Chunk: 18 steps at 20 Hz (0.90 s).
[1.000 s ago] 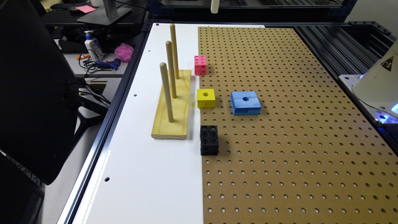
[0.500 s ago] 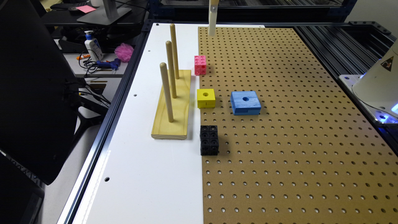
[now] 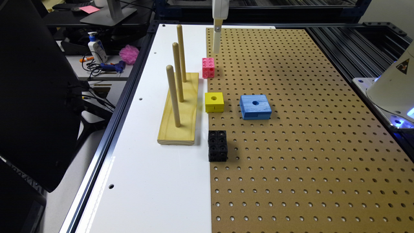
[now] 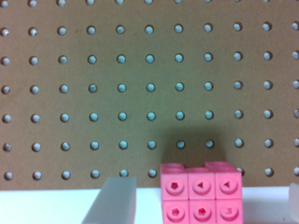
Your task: Pick up pink block.
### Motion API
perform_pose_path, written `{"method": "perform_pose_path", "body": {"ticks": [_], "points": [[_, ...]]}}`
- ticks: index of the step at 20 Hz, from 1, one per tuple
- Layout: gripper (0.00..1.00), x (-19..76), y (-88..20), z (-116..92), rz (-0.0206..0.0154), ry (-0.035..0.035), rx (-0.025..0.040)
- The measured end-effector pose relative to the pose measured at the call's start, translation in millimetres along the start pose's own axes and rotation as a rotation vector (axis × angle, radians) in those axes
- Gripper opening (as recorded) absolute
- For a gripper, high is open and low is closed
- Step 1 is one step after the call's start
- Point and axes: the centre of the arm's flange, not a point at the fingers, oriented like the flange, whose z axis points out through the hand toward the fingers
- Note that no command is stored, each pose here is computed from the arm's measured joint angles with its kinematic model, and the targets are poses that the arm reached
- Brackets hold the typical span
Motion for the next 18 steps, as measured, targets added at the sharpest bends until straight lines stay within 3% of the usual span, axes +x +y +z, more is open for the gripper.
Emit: {"method": "perform_pose_path", "body": {"ticks": [3,7,10,15,16,18], "points": [[1.0,0.0,-1.2,0,-0.0018,0.001,0.0011],[1.0,-0.2,-1.6,23,-0.0025,-0.0081,-0.0038],[1.0,0.8,-2.5,50,-0.0029,-0.0027,0.0],[1.0,1.8,-3.2,53,-0.003,0.0037,0.0039],[1.0,1.8,-3.2,53,-0.003,0.0033,0.0036],[1.0,0.7,-2.6,59,-0.0031,-0.0043,-0.0008]]}}
